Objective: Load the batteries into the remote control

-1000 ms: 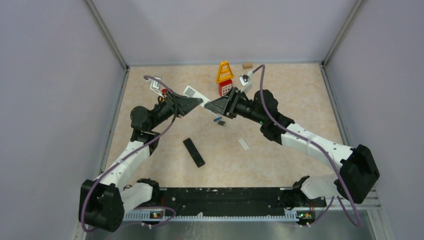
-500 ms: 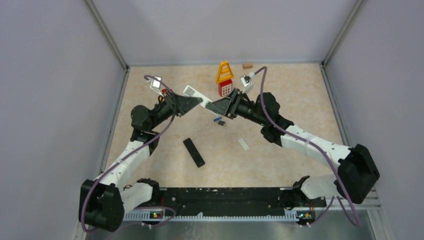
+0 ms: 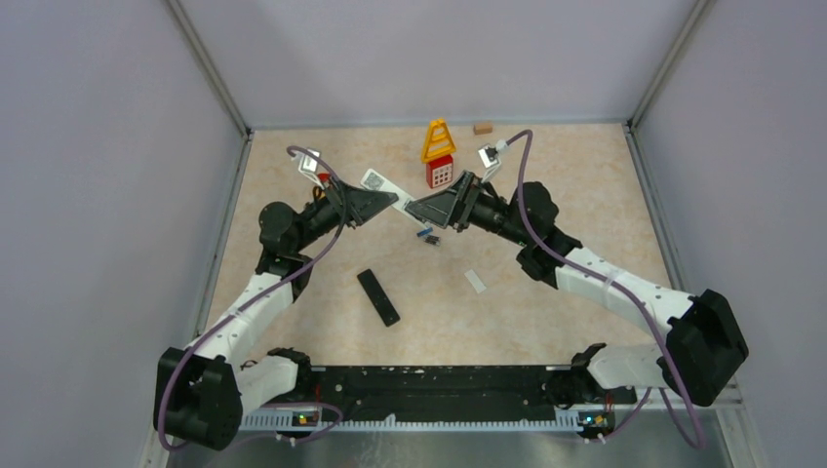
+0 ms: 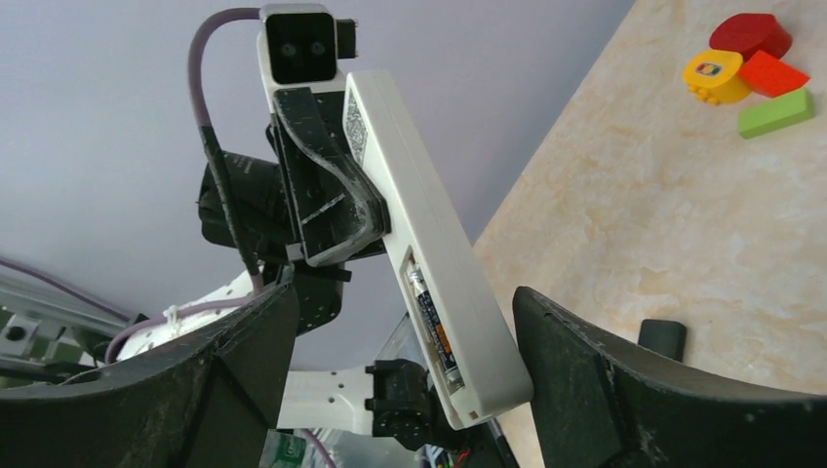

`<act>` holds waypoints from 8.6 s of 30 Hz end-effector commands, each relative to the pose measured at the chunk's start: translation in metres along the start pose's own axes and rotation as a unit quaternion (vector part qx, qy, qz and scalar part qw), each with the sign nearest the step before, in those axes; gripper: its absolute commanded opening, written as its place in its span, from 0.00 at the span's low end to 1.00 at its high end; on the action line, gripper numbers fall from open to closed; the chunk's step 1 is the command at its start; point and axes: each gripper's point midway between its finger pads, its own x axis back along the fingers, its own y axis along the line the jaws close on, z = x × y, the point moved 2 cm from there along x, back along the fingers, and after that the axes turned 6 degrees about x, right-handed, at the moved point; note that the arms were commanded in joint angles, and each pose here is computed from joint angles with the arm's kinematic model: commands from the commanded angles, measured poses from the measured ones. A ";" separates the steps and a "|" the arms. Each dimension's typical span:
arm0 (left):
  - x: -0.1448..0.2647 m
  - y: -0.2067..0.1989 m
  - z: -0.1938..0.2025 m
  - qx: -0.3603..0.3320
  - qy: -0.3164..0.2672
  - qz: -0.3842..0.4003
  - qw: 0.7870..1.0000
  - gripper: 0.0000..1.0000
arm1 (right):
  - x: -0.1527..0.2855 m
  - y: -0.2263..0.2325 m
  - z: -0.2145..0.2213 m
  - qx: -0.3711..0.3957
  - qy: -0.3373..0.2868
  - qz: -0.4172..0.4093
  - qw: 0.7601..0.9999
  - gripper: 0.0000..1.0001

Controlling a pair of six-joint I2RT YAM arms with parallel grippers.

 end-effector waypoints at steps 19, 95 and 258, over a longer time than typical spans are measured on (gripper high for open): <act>0.001 -0.012 -0.010 -0.053 -0.006 0.012 0.999 0.00 | 0.001 -0.011 -0.010 0.058 0.022 0.026 0.998 0.44; 0.103 0.098 -0.022 -0.091 -0.125 -0.336 0.929 0.00 | -0.064 -0.300 0.131 0.248 0.253 0.477 0.804 0.32; 0.050 0.053 0.031 0.104 0.061 -0.093 0.988 0.00 | -0.015 -0.031 0.068 0.410 0.280 0.148 0.855 0.05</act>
